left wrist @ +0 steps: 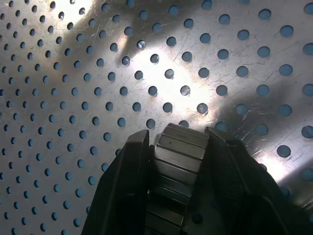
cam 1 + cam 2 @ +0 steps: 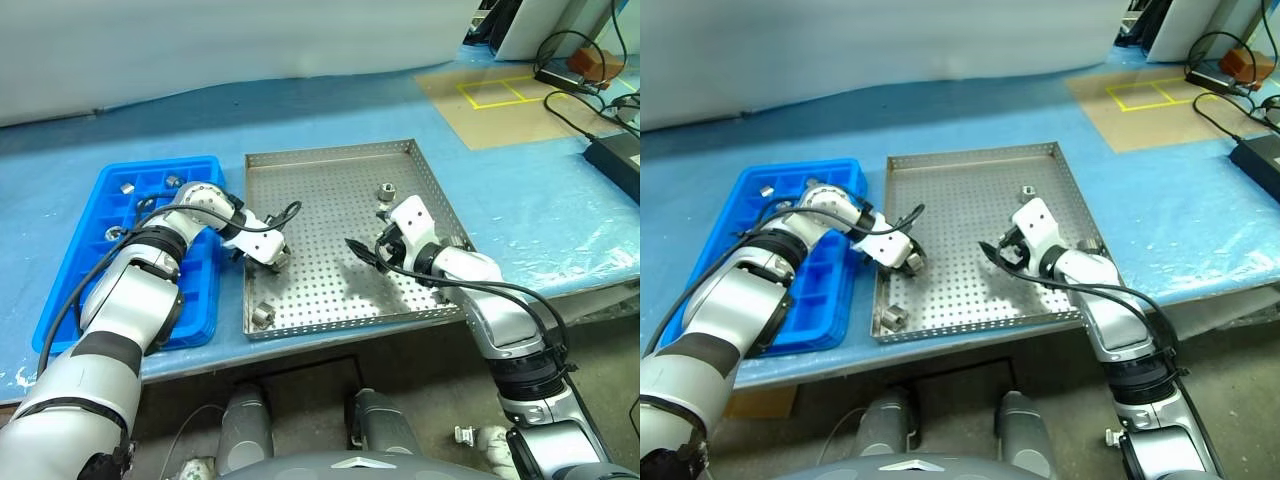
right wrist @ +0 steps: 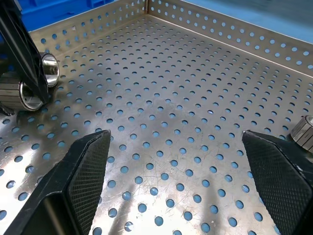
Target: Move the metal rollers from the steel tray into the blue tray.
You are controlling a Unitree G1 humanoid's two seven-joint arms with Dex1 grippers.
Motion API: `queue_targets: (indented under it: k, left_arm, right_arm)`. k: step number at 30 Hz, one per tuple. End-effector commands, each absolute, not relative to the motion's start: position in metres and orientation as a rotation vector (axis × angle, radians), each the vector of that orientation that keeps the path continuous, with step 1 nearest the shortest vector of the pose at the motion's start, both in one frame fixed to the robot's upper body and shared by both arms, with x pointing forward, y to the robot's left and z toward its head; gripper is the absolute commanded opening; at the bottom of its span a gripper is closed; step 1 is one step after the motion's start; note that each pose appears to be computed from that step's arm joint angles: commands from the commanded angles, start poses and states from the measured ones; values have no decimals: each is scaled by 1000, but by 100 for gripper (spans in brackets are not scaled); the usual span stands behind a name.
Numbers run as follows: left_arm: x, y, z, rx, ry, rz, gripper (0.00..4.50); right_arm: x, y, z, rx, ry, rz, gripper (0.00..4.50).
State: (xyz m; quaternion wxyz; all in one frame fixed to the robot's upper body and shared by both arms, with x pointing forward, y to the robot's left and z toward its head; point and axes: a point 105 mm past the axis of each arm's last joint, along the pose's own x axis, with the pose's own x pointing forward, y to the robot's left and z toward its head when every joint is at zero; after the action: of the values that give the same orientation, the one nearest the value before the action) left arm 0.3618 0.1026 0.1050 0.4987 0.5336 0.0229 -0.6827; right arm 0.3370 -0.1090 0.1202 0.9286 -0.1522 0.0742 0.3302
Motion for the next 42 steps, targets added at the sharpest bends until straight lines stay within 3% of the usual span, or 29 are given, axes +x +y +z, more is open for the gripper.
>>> queue_targets:
  k: [1,11,18,29,42]
  left_arm:
    - [363,97,122,1228,-23,-1634,142]
    - [373,81,166,895,-159,-1526,142]
    - [379,60,215,357,-304,-1365,142]
    - [372,44,226,-143,-257,-1210,142]
    - [358,29,210,-230,-195,-1232,142]
  right_arm:
    - [338,-104,132,-326,98,689,450]
    - [339,-101,132,-318,92,694,450]
    - [343,-96,136,-280,73,718,450]
    - [357,-74,163,-262,-13,798,450]
    - [362,-51,180,-204,-64,866,450]
